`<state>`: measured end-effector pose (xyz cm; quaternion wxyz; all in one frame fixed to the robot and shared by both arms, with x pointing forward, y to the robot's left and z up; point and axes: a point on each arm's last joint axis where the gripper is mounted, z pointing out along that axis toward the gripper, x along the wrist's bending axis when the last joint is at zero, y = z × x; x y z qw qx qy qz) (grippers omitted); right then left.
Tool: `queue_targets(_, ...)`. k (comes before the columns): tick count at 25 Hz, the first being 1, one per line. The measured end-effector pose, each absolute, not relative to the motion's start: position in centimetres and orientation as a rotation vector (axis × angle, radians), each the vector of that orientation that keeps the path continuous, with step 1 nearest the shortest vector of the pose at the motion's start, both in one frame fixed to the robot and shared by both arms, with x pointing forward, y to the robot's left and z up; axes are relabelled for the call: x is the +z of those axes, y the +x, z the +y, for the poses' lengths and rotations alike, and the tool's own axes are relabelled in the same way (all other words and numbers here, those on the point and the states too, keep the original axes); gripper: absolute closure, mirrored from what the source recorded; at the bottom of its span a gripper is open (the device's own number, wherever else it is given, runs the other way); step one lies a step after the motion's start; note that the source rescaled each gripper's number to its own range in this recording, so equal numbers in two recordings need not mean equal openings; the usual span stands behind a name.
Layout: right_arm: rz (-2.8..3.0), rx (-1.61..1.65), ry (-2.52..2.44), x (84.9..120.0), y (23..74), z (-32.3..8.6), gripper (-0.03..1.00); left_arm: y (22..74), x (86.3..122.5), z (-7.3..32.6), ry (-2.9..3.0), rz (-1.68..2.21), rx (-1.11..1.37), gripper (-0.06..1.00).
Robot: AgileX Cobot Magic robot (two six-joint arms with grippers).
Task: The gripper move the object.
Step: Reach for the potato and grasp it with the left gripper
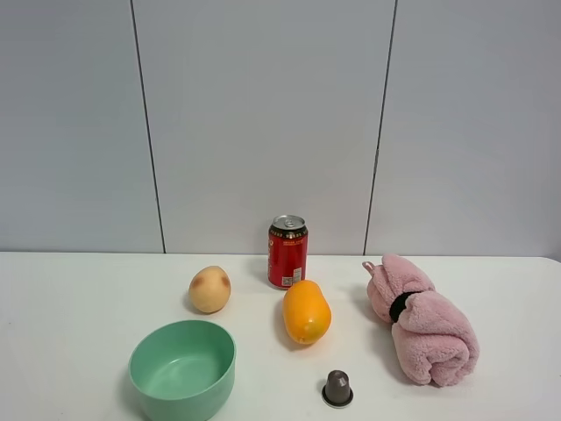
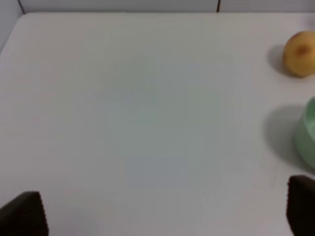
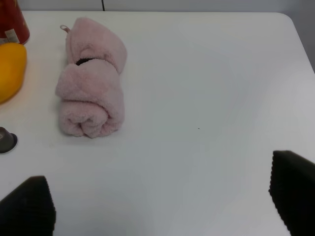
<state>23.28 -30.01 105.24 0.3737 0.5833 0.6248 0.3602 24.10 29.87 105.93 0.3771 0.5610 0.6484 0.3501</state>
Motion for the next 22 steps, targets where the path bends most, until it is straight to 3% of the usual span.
queue_targets(15, 1.600, 0.923, 1.494, 105.2, 23.3, -30.0, -0.03, 33.3, 112.9, 30.6, 1.395, 1.832, 0.727, -0.06)
queue_targets(22, 1.600, 0.923, 1.494, 105.2, 23.3, -30.0, -0.03, 38.6, 113.3, 29.6, 1.483, 1.759, 0.632, -0.06)
